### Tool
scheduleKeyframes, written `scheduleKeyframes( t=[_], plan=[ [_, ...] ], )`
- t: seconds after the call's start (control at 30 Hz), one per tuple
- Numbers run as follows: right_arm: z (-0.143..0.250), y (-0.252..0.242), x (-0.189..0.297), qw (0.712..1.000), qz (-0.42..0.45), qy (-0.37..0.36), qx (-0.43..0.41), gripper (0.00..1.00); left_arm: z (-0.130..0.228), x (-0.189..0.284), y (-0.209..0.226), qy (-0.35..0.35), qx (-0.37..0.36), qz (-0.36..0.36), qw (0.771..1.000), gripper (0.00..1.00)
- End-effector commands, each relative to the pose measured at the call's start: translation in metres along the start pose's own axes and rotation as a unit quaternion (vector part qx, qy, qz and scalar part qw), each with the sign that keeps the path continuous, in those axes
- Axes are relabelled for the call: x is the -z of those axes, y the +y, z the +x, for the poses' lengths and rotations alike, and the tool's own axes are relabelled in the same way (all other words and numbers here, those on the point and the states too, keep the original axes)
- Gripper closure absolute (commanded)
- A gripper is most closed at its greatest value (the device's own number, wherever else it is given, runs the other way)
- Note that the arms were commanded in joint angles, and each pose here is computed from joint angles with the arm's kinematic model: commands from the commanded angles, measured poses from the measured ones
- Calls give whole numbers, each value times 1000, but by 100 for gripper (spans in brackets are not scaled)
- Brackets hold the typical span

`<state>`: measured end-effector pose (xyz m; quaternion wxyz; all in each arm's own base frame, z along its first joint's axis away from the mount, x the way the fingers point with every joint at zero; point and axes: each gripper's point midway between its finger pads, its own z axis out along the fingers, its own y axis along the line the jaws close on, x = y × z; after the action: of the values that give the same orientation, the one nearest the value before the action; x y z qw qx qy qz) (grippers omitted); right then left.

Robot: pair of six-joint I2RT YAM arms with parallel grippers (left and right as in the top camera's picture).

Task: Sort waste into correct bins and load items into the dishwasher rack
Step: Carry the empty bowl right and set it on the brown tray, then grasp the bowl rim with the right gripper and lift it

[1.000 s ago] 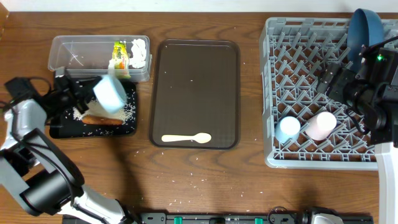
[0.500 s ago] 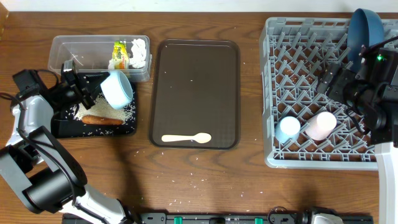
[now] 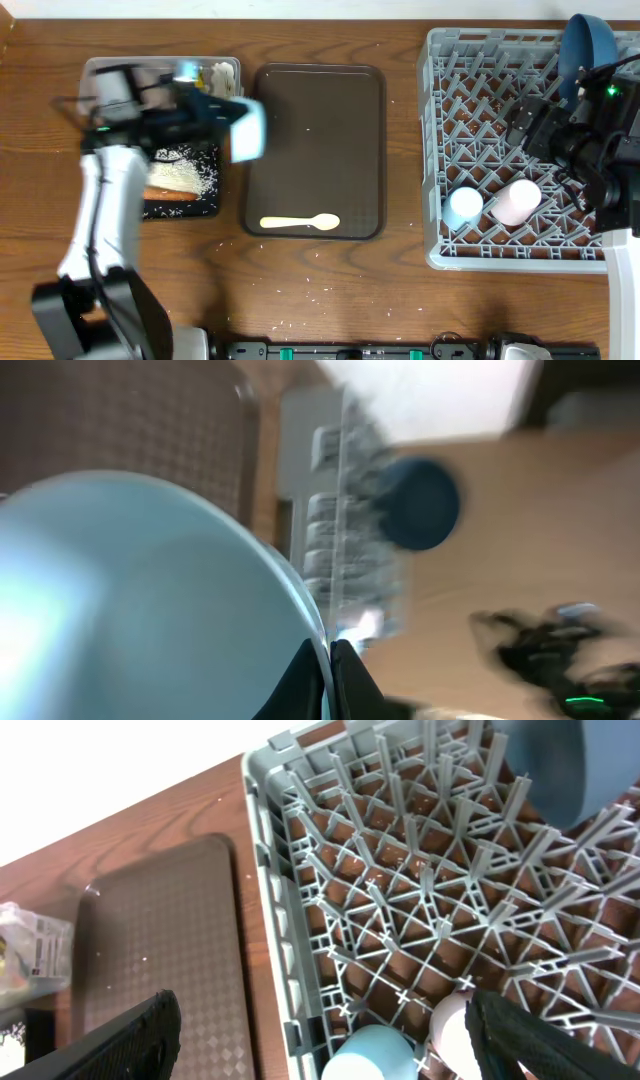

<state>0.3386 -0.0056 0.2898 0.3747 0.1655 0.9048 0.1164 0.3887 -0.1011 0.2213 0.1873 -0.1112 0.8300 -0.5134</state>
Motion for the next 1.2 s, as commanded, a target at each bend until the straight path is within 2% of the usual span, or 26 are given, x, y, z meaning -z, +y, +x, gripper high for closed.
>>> scheduleKeyframes(
  t=[0.0,0.1,0.13,0.2,0.27,0.43,0.6,0.67,0.7,0.77,0.8,0.87,1.03,1.17],
  plan=[
    [1,15,2,1000,-21,0,20,10,10,-39,17,-20,-103,-143,984,94],
    [4,26,-3,999,-33,5,32,11,33,-78,31,-11,-179,-249,952,94],
    [5,31,-5,999,-38,7,37,11,39,-88,39,-14,-203,-291,935,94],
    [8,36,-10,998,-42,13,44,11,47,-101,47,-18,-233,-340,911,94],
    [12,43,-16,997,-47,22,51,11,57,-115,52,-13,-265,-366,892,94],
    [24,57,-33,995,-56,49,68,11,83,-148,61,26,-326,-377,866,93],
    [35,65,-46,993,-59,72,77,11,92,-157,78,49,-324,-390,860,91],
    [37,67,-48,992,-61,76,80,11,92,-156,78,49,-324,-390,860,83],
    [38,69,-50,992,-62,77,82,11,92,-157,78,48,-324,-390,861,73],
    [38,72,-51,991,-66,76,85,11,93,-155,78,50,-324,-392,860,58],
    [38,74,-51,991,-68,75,86,10,91,-154,77,48,-324,-392,860,53],
    [37,81,-51,991,-76,70,89,11,83,-144,69,40,-317,-393,862,50],
    [39,110,-58,988,-106,60,91,13,44,-85,28,-35,-270,-389,880,39],
    [57,141,-82,985,-125,78,91,15,12,-10,4,-132,-206,-384,890,32]
  ],
)
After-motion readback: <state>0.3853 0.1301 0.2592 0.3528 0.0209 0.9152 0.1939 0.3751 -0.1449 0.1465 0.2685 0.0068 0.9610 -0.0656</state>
